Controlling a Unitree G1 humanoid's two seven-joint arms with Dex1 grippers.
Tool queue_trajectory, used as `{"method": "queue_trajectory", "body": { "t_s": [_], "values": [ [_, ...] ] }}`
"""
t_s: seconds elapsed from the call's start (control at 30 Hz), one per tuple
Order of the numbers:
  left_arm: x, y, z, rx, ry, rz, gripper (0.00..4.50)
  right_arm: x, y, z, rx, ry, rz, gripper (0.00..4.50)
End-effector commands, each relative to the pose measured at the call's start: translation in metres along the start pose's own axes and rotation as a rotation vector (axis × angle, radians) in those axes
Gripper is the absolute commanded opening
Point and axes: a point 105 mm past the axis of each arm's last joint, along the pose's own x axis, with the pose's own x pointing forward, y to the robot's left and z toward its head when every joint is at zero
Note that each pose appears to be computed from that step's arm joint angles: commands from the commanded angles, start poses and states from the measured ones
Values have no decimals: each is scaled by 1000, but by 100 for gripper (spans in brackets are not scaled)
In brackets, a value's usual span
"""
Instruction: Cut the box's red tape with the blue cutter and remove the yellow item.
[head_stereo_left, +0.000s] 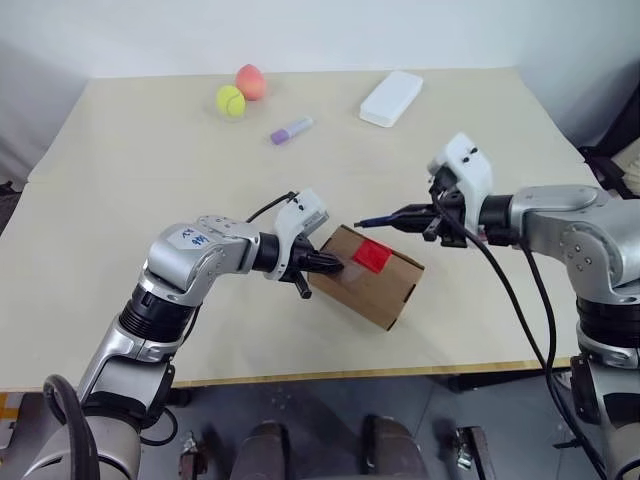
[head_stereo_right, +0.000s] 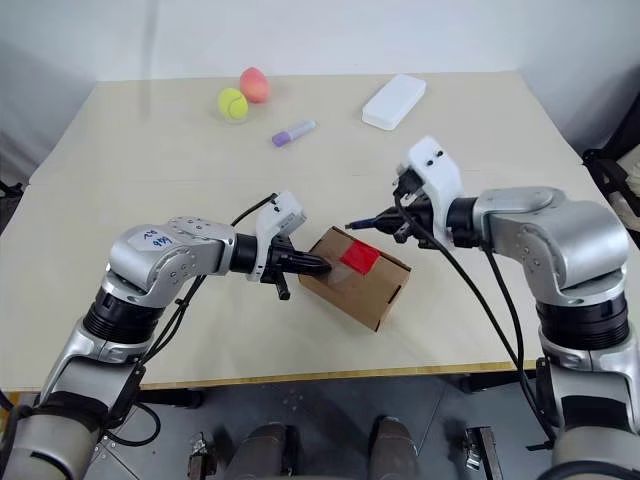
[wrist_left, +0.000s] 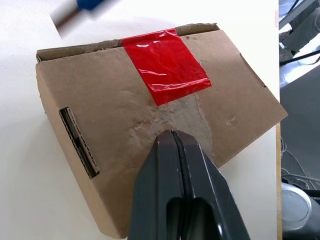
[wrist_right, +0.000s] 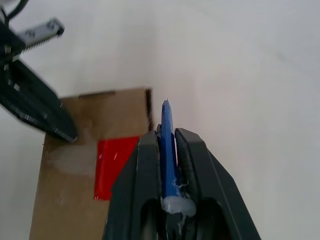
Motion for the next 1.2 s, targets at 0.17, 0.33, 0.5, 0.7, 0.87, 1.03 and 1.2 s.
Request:
{"method": "queue_trajectory", "body": {
  "t_s": [0.17, 0.33, 0.5, 0.7, 0.87, 1.03, 1.2],
  "values": [
    [3, 1, 2, 15, 11, 4, 0, -2, 6, 4, -9, -36, 21, 16],
    [3, 0, 3, 18, 8, 5, 0, 2, 11, -10, 1, -2, 54, 16],
    [2, 2, 3, 17, 7, 12, 0, 3, 11, -16, 8, 10, 64, 16],
    [3, 2, 3, 18, 5, 16, 0, 0, 5, 2, -1, -62, 33, 16],
    [2, 3, 3, 20, 5, 18, 0, -3, 13, 15, -6, -110, 76, 16],
    [2, 3, 4, 22, 3, 18, 0, 1, 11, -3, -9, -36, 63, 16],
    [2, 3, 4, 22, 0, 21, 0, 3, 5, -17, -12, 19, 33, 16]
  ]
}}
